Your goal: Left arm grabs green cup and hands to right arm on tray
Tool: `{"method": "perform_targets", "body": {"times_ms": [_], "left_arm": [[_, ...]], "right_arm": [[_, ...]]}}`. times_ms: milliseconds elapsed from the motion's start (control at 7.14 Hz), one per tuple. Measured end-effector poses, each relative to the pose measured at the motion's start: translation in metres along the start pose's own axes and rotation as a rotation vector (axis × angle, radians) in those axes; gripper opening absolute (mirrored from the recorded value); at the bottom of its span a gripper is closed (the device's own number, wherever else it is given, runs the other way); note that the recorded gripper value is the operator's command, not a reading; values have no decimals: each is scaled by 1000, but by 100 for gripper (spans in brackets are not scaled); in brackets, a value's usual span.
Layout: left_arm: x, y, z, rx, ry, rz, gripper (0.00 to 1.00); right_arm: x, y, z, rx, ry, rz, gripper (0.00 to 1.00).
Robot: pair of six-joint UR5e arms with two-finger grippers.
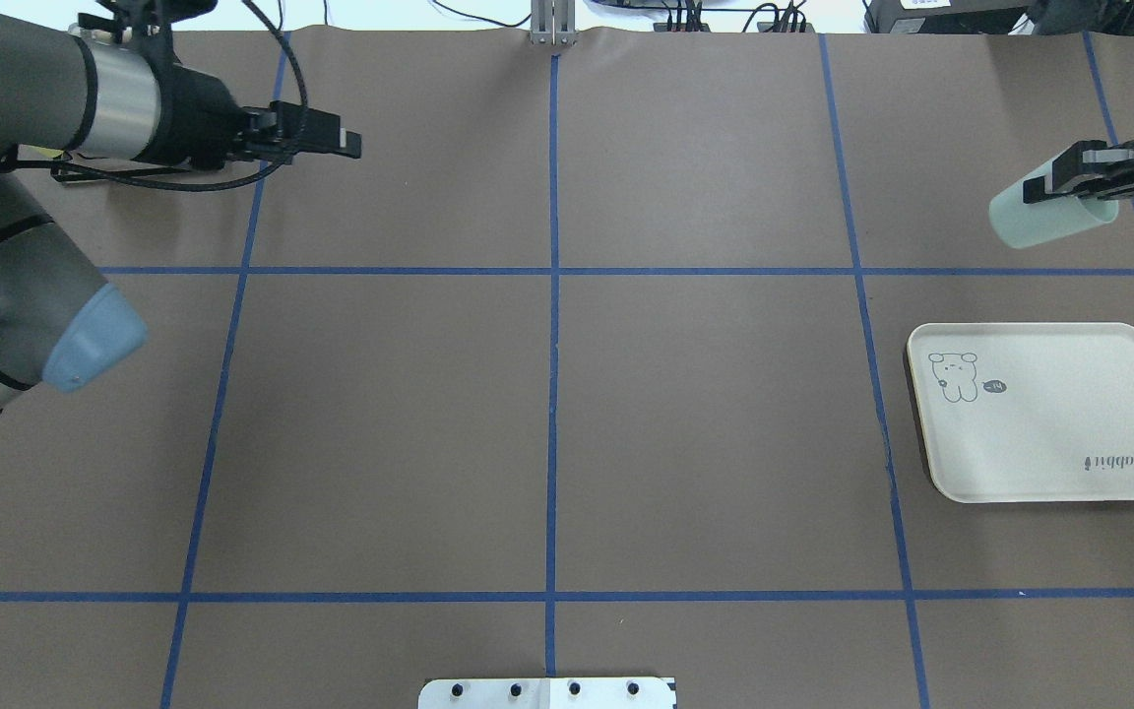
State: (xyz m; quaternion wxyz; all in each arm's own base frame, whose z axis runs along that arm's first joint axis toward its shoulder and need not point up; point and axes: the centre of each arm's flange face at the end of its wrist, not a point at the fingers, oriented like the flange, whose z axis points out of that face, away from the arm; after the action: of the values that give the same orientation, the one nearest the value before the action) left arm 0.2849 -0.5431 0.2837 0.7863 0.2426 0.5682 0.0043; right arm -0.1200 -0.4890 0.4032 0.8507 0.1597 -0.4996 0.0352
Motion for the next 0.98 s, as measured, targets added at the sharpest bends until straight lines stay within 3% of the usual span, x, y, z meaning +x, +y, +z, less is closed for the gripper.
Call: {"method": "perform_targets", "body": {"times_ms": [280, 560, 700, 981], "left_arm": [[-116, 16, -38, -108, -143, 160, 100], [-211, 35, -92, -214, -216, 222, 100], [-241, 43, -115, -261, -222, 175, 100], [-301, 66, -153, -321, -309, 12, 100]], "right_arm": [[32, 2, 7, -107, 114, -102, 0], [53, 10, 17, -187, 187, -173, 0], [61, 16, 22, -208, 214, -189, 0], [67, 22, 24, -222, 229, -195, 0]]}}
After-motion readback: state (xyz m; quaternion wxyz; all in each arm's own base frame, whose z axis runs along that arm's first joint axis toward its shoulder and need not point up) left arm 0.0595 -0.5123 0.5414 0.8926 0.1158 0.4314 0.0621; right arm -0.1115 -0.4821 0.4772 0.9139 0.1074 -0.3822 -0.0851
